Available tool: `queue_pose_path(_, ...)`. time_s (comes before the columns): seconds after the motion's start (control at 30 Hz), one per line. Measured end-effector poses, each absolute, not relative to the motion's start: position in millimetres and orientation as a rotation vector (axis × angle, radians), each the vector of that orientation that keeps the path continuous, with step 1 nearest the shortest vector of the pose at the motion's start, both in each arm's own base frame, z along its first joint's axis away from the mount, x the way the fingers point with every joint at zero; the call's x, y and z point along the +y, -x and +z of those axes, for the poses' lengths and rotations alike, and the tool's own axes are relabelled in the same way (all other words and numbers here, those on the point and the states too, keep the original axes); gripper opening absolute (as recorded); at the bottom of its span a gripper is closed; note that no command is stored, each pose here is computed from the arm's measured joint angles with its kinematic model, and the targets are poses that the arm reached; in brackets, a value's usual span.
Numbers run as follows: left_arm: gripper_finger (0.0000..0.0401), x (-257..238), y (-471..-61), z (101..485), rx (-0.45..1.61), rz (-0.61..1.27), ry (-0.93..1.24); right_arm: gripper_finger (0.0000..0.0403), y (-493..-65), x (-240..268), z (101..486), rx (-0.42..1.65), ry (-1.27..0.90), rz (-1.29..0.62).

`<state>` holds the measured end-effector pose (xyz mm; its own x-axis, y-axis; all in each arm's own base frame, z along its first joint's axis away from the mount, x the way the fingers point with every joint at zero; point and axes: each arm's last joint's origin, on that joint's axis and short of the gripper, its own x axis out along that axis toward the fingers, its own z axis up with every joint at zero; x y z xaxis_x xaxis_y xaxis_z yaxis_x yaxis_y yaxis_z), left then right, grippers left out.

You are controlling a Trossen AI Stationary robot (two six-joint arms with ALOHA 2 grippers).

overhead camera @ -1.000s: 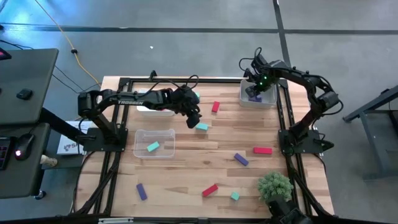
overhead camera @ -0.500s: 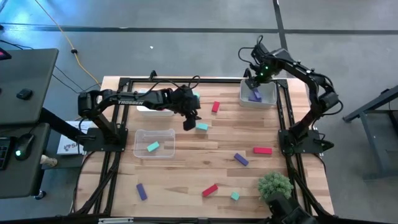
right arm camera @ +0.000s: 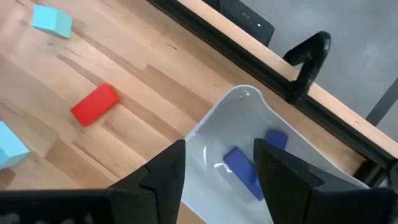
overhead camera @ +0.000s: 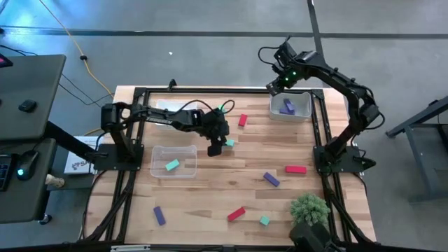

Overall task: Sort & place blocks by color
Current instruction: Put the light blue block into the transparent bin

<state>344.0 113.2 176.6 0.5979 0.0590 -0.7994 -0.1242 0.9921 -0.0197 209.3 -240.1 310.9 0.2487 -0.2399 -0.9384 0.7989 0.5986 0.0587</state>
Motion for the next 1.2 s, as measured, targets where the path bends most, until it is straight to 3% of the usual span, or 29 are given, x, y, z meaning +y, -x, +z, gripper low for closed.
queue_pose_path(0.37, 0.0193, 110, -350, 151, 0.999, 0.075, 0.034, 0.0178, -224, -226, 310, 1.115, -0.586, -0.734)
queue_pose_path(0.8, 0.0191, 108, -354, 148, 0.996, 0.093, -0.082, 0.0178, -231, -219, 310, 1.125, -0.565, -0.756)
queue_pose_path(1.2, 0.0175, 107, -357, 125, 1.057, 0.093, -0.040, 0.0178, -231, -219, 310, 1.117, -0.586, -0.771)
